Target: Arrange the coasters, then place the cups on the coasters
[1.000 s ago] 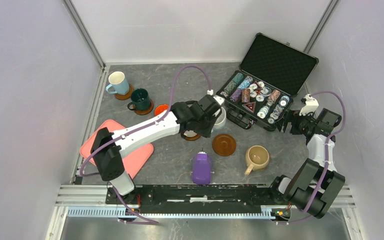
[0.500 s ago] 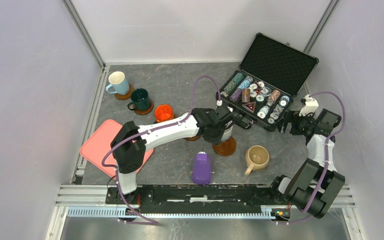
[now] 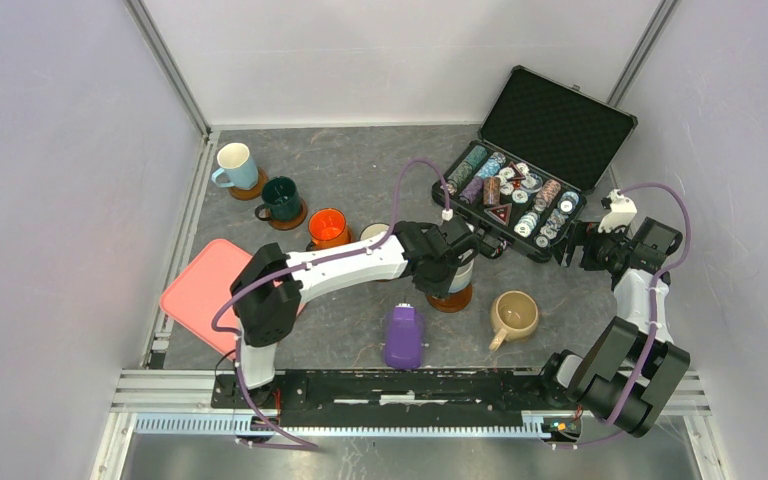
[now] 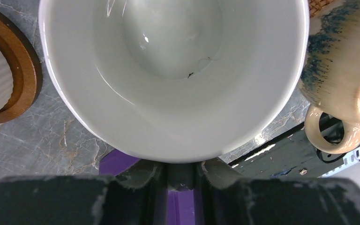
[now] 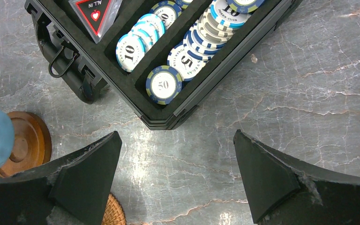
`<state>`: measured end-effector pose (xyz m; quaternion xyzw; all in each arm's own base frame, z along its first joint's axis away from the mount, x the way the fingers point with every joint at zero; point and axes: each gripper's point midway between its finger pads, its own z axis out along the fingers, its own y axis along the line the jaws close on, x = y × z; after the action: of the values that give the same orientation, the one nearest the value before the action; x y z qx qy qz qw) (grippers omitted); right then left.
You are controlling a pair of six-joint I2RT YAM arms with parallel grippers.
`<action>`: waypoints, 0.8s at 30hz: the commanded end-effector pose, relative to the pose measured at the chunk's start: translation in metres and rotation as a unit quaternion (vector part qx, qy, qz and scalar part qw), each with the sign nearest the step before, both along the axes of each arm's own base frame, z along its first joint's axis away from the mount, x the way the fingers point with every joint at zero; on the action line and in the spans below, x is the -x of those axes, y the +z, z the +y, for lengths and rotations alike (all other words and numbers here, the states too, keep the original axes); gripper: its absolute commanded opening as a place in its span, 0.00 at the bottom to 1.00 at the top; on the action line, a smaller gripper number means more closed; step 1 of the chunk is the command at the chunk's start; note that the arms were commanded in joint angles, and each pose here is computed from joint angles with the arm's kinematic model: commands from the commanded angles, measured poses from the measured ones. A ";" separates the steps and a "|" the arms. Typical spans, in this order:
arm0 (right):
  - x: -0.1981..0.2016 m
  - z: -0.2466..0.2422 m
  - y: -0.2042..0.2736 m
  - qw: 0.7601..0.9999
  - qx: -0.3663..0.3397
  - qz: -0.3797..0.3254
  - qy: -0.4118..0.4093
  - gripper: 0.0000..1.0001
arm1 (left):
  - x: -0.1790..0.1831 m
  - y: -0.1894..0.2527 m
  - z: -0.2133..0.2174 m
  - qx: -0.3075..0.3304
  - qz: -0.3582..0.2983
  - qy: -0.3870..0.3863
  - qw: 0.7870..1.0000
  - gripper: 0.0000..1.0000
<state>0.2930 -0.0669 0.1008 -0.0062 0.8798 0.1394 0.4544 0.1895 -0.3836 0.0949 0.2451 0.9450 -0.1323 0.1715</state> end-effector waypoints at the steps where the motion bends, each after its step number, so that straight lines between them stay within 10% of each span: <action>1: -0.004 -0.005 0.008 1.000 0.018 -0.020 -0.001 0.98 | -0.003 0.021 -0.023 0.050 -0.009 0.022 0.998 0.04; 24: -0.004 -0.005 0.010 1.000 0.019 -0.022 0.000 0.98 | 0.015 -0.016 -0.018 0.024 0.025 0.015 0.999 0.23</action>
<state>0.2930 -0.0668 0.1008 -0.0062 0.8798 0.1396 0.4544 0.1716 -0.3790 0.0684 0.2456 0.9522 -0.1205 0.1359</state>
